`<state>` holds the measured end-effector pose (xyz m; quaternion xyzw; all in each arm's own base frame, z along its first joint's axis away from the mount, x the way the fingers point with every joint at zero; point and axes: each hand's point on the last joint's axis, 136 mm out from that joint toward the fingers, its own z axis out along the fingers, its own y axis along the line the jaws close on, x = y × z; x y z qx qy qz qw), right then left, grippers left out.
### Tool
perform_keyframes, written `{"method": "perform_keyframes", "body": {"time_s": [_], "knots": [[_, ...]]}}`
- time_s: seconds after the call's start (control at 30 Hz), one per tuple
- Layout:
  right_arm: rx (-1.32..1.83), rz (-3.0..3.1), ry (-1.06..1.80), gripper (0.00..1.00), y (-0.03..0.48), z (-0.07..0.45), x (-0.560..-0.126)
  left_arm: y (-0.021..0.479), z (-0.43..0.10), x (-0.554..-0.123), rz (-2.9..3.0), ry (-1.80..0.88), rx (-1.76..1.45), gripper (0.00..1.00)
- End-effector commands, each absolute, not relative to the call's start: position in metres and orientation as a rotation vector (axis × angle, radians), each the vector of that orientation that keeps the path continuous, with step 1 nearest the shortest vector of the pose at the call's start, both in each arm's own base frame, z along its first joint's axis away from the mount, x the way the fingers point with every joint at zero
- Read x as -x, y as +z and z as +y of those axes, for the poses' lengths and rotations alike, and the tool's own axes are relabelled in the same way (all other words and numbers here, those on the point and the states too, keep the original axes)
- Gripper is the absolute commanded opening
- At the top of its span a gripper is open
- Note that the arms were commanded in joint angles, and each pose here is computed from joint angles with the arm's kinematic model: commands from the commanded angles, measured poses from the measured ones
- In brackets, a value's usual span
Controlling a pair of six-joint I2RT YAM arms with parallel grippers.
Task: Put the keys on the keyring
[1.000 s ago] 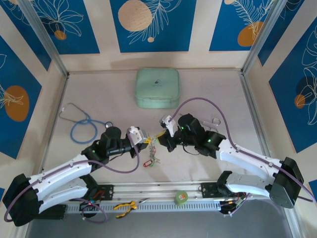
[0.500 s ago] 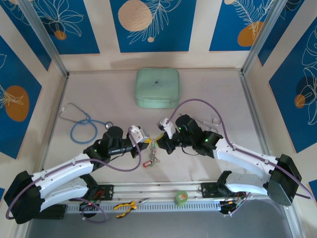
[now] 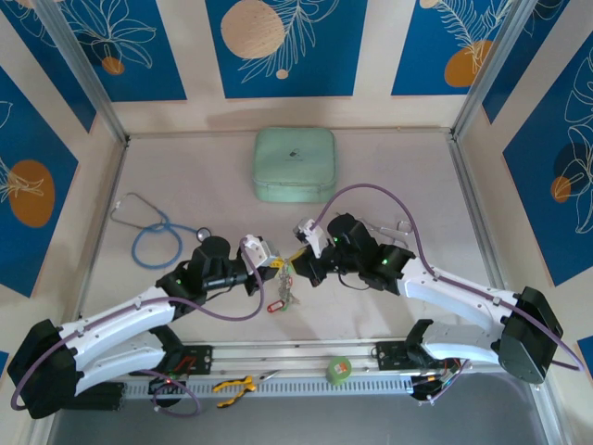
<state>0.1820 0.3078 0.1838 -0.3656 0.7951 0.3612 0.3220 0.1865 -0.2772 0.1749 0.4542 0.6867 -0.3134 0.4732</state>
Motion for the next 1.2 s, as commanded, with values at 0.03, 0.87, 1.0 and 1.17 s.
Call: {"method": "perform_keyframes", "body": {"time_s": [0.03,0.87,1.0,1.17], "knots": [[0.891,2.11,0.916,0.0,0.186,0.305,-0.195,0.185,-0.281,-0.182,1.624,-0.799,-1.115,0.0],[0.834,2.234,0.879,0.46,0.182,0.276,-0.207,0.194,-0.282,-0.18,1.512,-0.805,-1.101,0.0],[0.948,2.075,0.833,0.46,0.198,0.27,-0.206,0.202,-0.283,-0.176,1.424,-0.816,-1.097,0.0],[1.229,1.756,0.906,0.45,0.212,0.28,-0.172,0.209,-0.282,-0.171,1.308,-0.805,-1.094,0.0]]}}
